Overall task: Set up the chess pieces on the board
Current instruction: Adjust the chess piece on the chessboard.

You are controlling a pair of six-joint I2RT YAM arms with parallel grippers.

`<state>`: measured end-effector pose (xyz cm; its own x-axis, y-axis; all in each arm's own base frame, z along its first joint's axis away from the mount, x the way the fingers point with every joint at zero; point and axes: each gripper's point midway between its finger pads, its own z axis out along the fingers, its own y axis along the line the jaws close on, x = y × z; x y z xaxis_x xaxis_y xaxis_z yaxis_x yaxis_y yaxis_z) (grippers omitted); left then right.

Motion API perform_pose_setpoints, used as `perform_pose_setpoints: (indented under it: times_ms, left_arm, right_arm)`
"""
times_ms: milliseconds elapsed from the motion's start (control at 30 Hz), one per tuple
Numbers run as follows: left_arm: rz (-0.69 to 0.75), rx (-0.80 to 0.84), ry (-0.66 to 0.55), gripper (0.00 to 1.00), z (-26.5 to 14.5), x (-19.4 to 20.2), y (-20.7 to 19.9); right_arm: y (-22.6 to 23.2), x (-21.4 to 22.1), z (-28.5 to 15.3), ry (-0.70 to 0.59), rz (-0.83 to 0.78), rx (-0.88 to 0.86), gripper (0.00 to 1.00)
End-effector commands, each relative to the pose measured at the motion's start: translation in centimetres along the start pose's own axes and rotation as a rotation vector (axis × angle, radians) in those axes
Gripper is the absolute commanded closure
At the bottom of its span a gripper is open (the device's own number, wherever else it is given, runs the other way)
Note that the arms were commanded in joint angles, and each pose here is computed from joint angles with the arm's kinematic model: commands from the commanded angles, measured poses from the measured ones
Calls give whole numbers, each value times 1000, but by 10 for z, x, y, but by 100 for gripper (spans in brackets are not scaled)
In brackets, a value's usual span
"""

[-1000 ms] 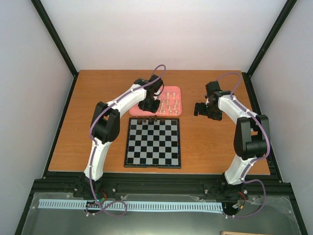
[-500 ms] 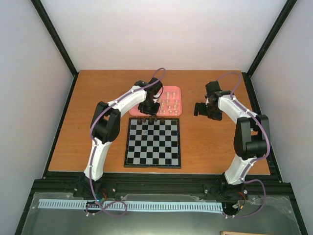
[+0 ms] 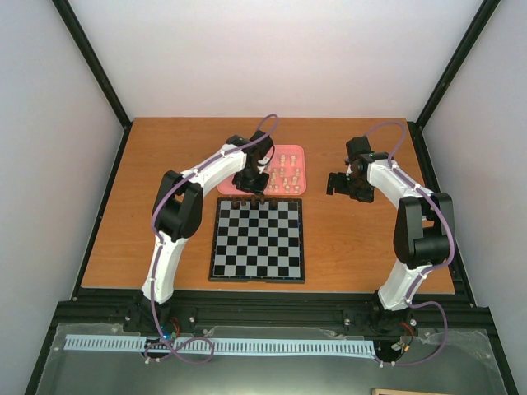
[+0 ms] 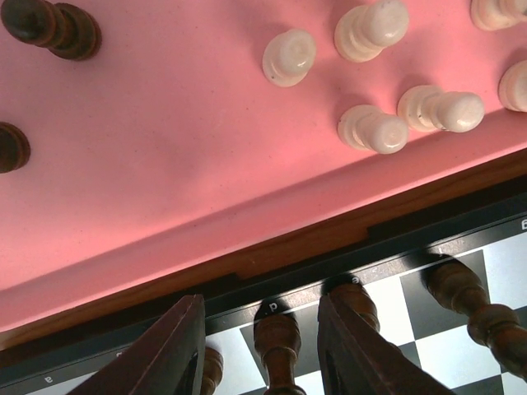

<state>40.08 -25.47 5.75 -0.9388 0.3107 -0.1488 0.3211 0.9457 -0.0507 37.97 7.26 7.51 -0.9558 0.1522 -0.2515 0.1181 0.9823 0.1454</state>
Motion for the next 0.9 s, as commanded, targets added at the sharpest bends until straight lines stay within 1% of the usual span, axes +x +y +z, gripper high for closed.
perform_pose_setpoints:
  times_ms: [0,567,867]
  left_arm:
    - [18,19,-8,59,-2,-1,-3]
    - [19,15,2,59,9,-7,-4]
    - [20,15,15,59,14,-2,-4]
  right_arm:
    - [4,-1,3,3,-6,-5,0]
    - [3,0,4,5,-5,0,0]
    - [3,-1,5,7,-7,2,0]
